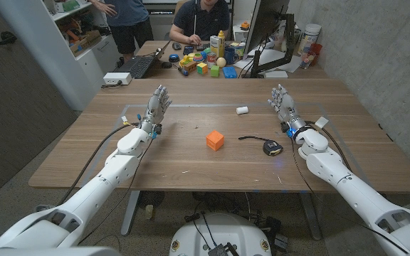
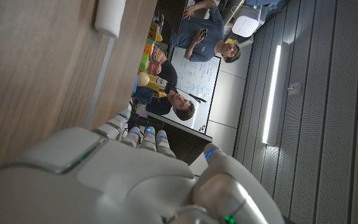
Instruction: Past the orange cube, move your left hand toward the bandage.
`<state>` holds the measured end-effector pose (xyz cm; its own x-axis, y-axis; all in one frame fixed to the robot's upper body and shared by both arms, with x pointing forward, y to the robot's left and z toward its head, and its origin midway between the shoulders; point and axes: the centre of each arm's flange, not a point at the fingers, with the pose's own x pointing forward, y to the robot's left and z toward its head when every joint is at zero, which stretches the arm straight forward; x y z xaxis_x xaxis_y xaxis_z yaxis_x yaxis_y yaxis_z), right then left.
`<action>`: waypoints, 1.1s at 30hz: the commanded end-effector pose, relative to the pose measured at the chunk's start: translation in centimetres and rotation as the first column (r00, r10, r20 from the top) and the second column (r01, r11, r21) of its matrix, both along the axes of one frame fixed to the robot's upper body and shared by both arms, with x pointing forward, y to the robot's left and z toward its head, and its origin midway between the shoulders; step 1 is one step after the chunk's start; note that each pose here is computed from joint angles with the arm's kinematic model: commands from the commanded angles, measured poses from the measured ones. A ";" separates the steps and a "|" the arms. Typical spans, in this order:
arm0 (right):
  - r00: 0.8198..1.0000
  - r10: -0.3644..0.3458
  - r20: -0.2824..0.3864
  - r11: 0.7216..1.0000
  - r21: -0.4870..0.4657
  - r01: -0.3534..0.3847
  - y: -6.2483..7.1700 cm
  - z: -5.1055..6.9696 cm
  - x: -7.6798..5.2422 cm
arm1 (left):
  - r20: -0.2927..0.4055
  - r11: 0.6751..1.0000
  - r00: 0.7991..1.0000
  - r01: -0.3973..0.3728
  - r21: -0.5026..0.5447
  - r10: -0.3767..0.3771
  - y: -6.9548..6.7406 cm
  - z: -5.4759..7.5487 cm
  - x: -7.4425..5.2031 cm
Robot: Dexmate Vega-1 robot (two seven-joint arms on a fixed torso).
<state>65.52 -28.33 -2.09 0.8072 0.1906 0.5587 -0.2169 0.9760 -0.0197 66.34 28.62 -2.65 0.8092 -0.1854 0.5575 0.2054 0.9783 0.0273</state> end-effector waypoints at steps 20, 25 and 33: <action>0.999 0.029 -0.013 0.999 -0.045 -0.030 2.7 -1.1 0.3 | 0.036 0.988 0.994 -0.108 0.110 0.105 0.8 3.5 1.1; 0.999 0.034 -0.018 0.998 -0.055 -0.035 3.1 -1.4 0.6 | 0.036 0.975 0.989 -0.150 0.161 0.146 1.1 5.2 0.9; 0.998 0.050 -0.025 0.997 -0.065 -0.051 3.4 -2.2 1.0 | 0.027 0.919 0.969 -0.240 0.312 0.244 1.1 9.7 0.8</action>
